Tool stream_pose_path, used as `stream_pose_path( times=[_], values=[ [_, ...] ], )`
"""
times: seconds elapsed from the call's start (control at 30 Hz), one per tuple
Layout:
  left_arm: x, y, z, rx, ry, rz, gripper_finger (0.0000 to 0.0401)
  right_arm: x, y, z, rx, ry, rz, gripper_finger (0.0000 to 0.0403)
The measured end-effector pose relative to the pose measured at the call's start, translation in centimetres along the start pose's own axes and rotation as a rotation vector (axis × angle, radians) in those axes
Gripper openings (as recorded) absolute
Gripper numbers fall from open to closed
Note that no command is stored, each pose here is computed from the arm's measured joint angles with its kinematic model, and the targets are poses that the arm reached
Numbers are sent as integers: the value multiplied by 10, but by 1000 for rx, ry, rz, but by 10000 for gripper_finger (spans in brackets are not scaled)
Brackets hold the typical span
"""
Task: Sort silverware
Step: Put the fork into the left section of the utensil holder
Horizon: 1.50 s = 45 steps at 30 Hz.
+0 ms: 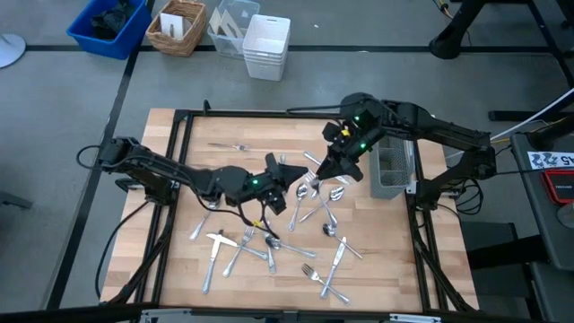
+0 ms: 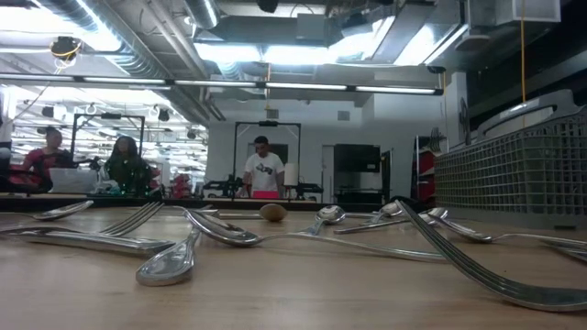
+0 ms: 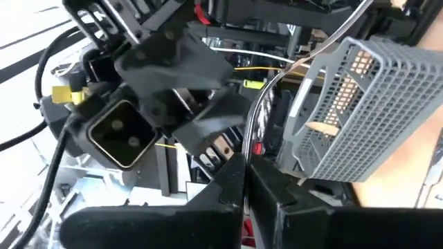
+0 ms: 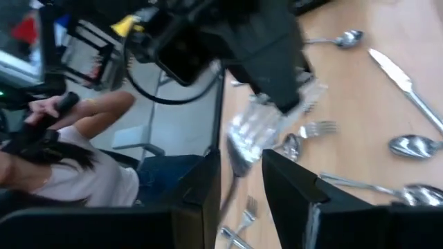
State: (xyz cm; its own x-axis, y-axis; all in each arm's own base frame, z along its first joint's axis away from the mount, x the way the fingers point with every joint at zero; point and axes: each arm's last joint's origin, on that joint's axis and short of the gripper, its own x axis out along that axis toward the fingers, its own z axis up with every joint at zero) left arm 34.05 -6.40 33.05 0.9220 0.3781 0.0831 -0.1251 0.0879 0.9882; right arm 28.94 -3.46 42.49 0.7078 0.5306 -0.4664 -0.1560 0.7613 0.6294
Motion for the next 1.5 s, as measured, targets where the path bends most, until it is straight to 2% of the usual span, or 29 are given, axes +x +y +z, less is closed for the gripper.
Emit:
stream_pose_path(
  times=[0.27,0.6,0.8,1.0,1.5],
  values=[
    [0,7,1,41,-15,58,0,-1,4,6,-31,-38,70,110],
    [-6,6,9,36,-45,52,0,0,2,7,54,-63,-1,110],
    [-9,5,14,42,-63,49,0,0,2,7,127,-58,10,110],
    [-9,5,14,43,-60,50,0,0,3,6,132,-33,61,110],
    [-9,5,13,58,-58,53,0,13,-7,9,146,2,77,110]
  ],
)
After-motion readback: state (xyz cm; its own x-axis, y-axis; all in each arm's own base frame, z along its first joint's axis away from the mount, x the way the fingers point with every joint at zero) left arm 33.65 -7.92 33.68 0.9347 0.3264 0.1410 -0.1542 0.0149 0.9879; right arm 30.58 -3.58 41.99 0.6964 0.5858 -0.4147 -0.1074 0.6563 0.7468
